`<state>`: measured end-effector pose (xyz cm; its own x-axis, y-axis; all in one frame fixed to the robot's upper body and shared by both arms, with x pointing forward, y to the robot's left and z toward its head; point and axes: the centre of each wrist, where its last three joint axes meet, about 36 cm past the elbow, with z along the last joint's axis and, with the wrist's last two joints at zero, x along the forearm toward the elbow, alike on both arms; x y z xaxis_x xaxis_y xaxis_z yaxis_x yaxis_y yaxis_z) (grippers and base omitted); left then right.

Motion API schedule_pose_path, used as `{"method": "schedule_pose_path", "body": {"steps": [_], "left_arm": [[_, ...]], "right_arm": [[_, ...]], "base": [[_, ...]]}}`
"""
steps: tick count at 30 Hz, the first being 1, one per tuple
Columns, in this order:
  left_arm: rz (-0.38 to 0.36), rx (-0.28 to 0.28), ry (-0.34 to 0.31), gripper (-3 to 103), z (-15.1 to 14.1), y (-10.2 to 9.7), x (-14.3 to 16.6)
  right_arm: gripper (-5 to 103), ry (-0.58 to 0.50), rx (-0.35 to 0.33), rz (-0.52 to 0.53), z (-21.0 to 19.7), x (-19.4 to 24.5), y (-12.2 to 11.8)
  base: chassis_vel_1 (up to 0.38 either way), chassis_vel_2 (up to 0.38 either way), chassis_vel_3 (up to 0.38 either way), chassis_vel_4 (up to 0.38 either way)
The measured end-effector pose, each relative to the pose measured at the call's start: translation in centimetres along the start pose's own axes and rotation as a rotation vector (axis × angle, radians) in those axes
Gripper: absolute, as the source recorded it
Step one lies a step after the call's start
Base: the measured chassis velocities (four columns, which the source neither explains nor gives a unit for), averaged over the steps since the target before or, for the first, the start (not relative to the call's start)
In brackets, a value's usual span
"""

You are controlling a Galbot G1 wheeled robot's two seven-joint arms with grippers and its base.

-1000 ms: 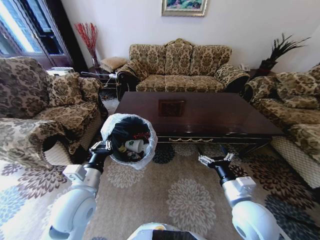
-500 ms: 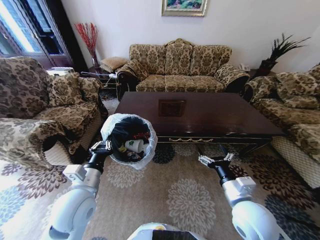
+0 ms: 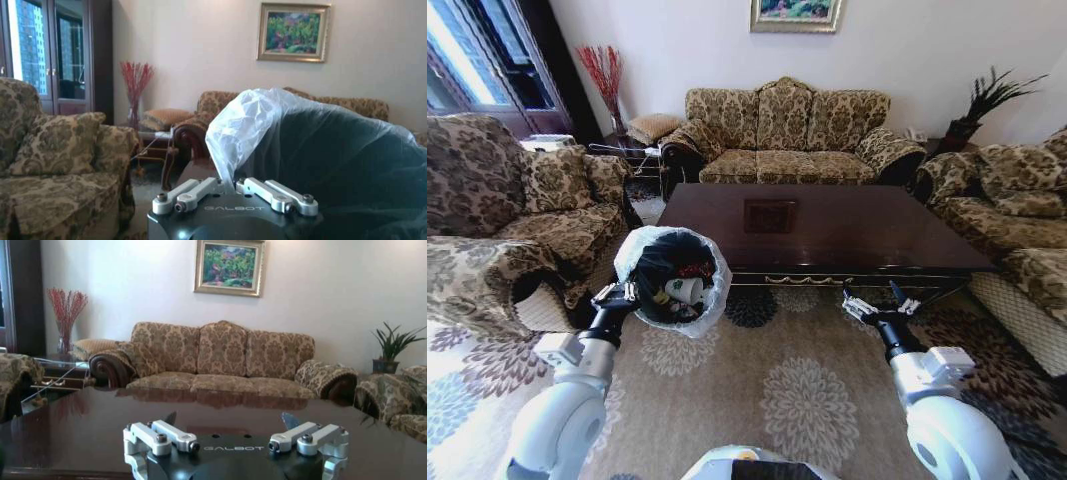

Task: Move to the front of the table and place the trash on the table into the trash bin.

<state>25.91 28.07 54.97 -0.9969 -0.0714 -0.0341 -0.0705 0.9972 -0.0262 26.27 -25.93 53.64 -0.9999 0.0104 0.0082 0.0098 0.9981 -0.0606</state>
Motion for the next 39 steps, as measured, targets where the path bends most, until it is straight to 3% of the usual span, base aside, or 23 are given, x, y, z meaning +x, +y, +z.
{"method": "schedule_pose_path", "body": {"steps": [16,26,29,30,32,37,39], "left_arm": [[-0.007,0.015,0.004,3,-0.1,-0.1,-0.2],[-0.057,0.011,0.04,3,1.0,0.4,-0.6],[-0.176,0.027,0.14,3,3.2,1.3,-1.7],[-0.176,0.027,0.14,3,3.2,1.3,-1.7],[-0.263,0.043,0.227,3,6.0,2.6,-2.6],[-0.333,0.051,0.289,3,9.9,4.6,-3.6],[-0.377,0.065,0.335,3,13.0,5.9,-4.6]], "right_arm": [[100,-0.007,-0.02,0.016,0.1,-0.1,-0.3],[100,-0.002,-0.026,0.019,0.7,-0.3,-0.4],[100,0.0,-0.028,0.02,0.9,-0.3,-0.4],[100,0.0,-0.028,0.02,0.9,-0.3,-0.4],[100,0.003,-0.03,0.022,1.2,-0.3,-0.4],[100,0.008,-0.03,0.021,1.5,-0.2,-0.4],[100,0.008,-0.03,0.022,1.5,-0.2,-0.4]], "base": [[0.0,0.0,0.0,0.0],[0.0,0.0,0.0,0.0],[0.0,0.0,0.0,0.0],[0.0,0.0,0.0,0.0],[0.0,0.0,0.0,0.0],[0.0,0.0,0.0,0.0],[0.0,0.0,0.0,0.0]]}}
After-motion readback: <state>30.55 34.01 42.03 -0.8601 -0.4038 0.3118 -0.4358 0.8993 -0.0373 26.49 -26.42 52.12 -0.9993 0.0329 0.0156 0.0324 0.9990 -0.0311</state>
